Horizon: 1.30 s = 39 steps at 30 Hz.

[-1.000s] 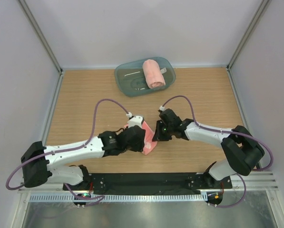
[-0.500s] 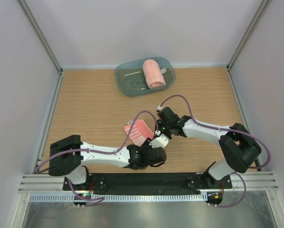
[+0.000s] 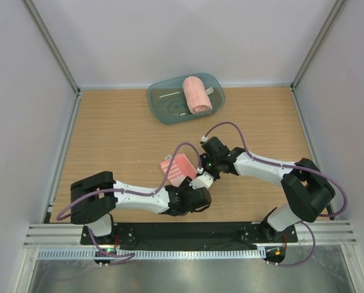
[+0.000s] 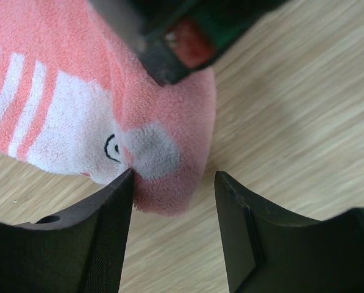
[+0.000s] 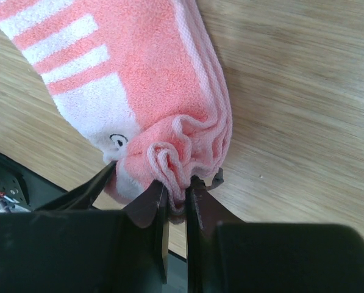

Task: Roll the towels
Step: Roll the towel

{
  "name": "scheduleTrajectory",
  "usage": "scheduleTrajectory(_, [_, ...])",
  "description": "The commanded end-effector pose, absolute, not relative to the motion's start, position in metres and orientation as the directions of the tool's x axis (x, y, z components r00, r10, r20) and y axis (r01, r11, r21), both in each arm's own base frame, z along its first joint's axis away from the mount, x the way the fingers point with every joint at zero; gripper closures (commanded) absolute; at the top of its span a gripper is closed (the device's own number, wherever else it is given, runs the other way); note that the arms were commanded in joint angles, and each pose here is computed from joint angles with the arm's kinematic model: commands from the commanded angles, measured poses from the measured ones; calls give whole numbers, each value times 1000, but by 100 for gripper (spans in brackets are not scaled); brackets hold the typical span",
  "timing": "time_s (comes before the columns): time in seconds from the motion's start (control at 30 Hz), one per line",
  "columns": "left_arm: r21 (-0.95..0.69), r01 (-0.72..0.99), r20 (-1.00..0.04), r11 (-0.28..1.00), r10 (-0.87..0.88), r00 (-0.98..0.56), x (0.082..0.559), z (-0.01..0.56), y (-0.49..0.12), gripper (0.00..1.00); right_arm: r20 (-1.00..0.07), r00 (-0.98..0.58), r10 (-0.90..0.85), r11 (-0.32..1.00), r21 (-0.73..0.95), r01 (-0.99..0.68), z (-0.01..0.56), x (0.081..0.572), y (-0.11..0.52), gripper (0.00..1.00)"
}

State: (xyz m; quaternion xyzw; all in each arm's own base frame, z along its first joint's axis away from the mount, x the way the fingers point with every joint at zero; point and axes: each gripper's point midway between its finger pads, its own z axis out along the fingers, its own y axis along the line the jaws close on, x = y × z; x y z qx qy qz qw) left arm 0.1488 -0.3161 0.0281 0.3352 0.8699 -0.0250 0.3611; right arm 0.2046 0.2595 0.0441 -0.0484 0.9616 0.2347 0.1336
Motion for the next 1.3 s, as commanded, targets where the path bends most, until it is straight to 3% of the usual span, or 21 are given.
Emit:
scheduleTrajectory(0.0, [167, 562, -654, 810, 518, -551, 155, 22, -312, 44, -306, -951, -40, 851, 488, -193, 68, 211, 270, 98])
scheduleTrajectory(0.2, [82, 547, -607, 833, 477, -636, 162, 4, -297, 57, -288, -957, -33, 839, 512, -183, 73, 212, 269, 98])
scheduleTrajectory(0.33, [6, 556, -575, 831, 458, -678, 168, -6, -297, 79, -271, -962, -40, 829, 528, -183, 74, 209, 271, 98])
scheduleTrajectory(0.5, [-48, 583, -572, 811, 456, -682, 164, 3, -305, 90, -253, -967, -31, 853, 497, -158, 66, 208, 261, 97])
scheduleTrajectory(0.6, [-169, 577, -562, 799, 402, -723, 158, 20, -311, 95, -271, -963, -14, 882, 451, -139, 68, 213, 246, 80])
scheduleTrajectory(0.63, [-239, 559, -534, 794, 374, -758, 155, 24, -313, 95, -280, -960, -7, 894, 429, -131, 69, 216, 239, 62])
scheduleTrajectory(0.7, [-301, 544, -523, 783, 342, -781, 152, 37, -316, 95, -312, -950, 18, 925, 367, -103, 75, 227, 218, 42])
scheduleTrajectory(0.9, [-501, 462, -408, 732, 271, -872, 138, 64, -336, 95, -384, -919, 91, 966, 259, -12, 100, 246, 166, 16])
scheduleTrajectory(1.1, [-708, 288, -261, 645, 140, -955, 137, 87, -355, 95, -436, -890, 135, 943, 333, -20, 129, 236, 164, 13])
scheduleTrajectory(1.27, [-813, 50, -60, 581, 3, -998, 140, 78, -350, 94, -413, -890, 192, 800, 591, -102, 149, 209, 199, 13])
